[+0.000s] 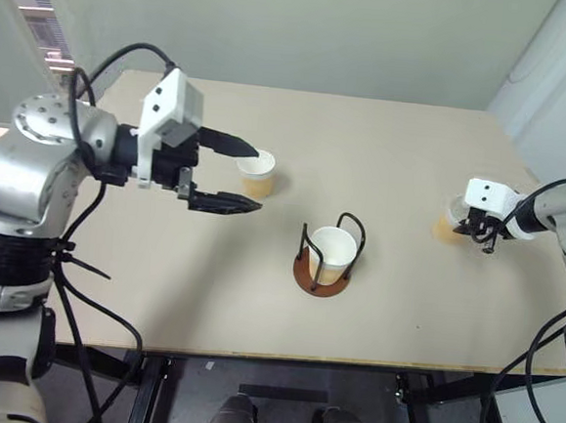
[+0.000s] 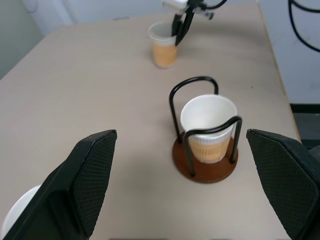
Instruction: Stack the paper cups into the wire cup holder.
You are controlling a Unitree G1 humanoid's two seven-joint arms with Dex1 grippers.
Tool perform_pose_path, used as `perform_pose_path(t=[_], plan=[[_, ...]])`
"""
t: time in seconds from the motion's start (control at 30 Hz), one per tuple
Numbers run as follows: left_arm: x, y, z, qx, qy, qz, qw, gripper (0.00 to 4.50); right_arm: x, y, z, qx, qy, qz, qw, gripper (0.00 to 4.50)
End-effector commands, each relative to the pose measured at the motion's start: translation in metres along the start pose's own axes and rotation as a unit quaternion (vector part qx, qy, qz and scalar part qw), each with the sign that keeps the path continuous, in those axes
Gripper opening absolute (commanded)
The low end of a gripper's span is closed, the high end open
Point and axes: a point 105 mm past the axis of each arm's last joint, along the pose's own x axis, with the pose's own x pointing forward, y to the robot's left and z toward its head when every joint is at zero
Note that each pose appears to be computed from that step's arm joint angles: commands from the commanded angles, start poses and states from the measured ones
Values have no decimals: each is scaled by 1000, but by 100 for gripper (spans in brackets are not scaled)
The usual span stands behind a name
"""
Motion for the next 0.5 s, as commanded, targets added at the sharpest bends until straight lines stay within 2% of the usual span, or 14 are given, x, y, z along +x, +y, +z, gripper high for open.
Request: perform_pose_path(t=[0.03, 0.13, 0.23, 0.4, 0.5], plan=[[-10, 0, 7, 15, -7, 11, 1000, 450, -18, -9, 25, -10, -50, -10, 999, 2], [-16, -4, 5, 11, -4, 7, 1000, 450, -34, -7, 45, -23, -81, 8, 996, 2], [-32, -2, 10, 2, -22, 20, 1000, 450, -69, 2, 86, -65, -132, 33, 989, 2], [-42, -2, 16, 2, -41, 29, 999, 450, -112, 40, 151, -148, -198, 89, 965, 2], [-41, -1, 18, 5, -47, 26, 999, 450, -120, 64, 173, -193, -213, 126, 949, 2]])
